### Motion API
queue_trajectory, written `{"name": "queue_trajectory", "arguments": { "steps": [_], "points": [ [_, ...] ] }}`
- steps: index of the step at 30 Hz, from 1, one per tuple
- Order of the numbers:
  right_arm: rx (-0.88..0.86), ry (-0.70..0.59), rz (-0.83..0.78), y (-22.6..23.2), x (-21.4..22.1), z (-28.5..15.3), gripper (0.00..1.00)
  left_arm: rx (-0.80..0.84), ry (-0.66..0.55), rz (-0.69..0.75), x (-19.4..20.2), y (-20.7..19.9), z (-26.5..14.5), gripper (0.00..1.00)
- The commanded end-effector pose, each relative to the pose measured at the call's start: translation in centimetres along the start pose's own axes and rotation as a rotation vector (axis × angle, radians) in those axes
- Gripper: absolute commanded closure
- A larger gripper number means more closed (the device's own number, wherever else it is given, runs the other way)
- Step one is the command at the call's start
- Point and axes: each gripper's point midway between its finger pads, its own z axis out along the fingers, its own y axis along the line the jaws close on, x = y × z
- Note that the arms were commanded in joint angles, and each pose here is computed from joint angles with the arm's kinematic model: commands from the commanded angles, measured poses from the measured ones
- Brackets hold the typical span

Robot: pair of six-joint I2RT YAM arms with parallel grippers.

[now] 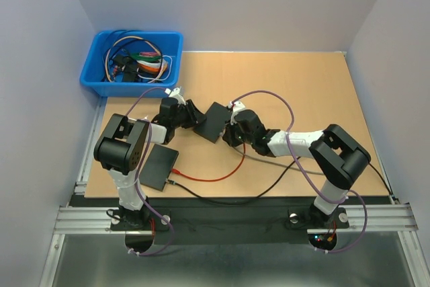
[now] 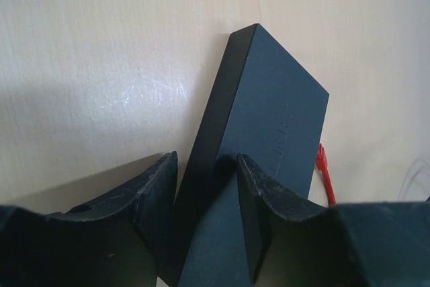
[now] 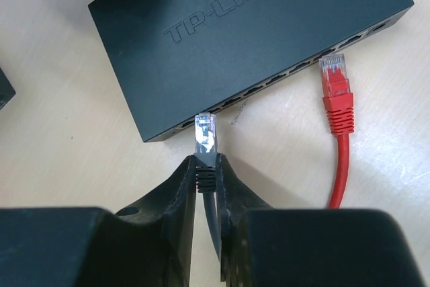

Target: Insert the plug into the switch port

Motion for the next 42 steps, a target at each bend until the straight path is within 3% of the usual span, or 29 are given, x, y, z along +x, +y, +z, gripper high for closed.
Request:
{"name": "queue_trajectory", "arguments": {
  "steps": [1, 10, 42],
  "points": [
    [0.0, -0.062, 0.017, 0.5, -1.3, 0.1, 0.99, 0.04, -0.034, 0.037, -1.5, -1.1, 0.3, 0.5],
    [0.128, -0.036, 0.041, -2.2, 0.6, -0.3, 1.0, 0.036, -0.032, 0.034, -1.5, -1.0, 0.3, 0.5],
    [-0.008, -0.061, 0.048, 1.2, -2.1, 1.5, 1.0, 0.051, -0.013, 0.023, -0.6, -1.0, 0.3, 0.5]
  ]
}}
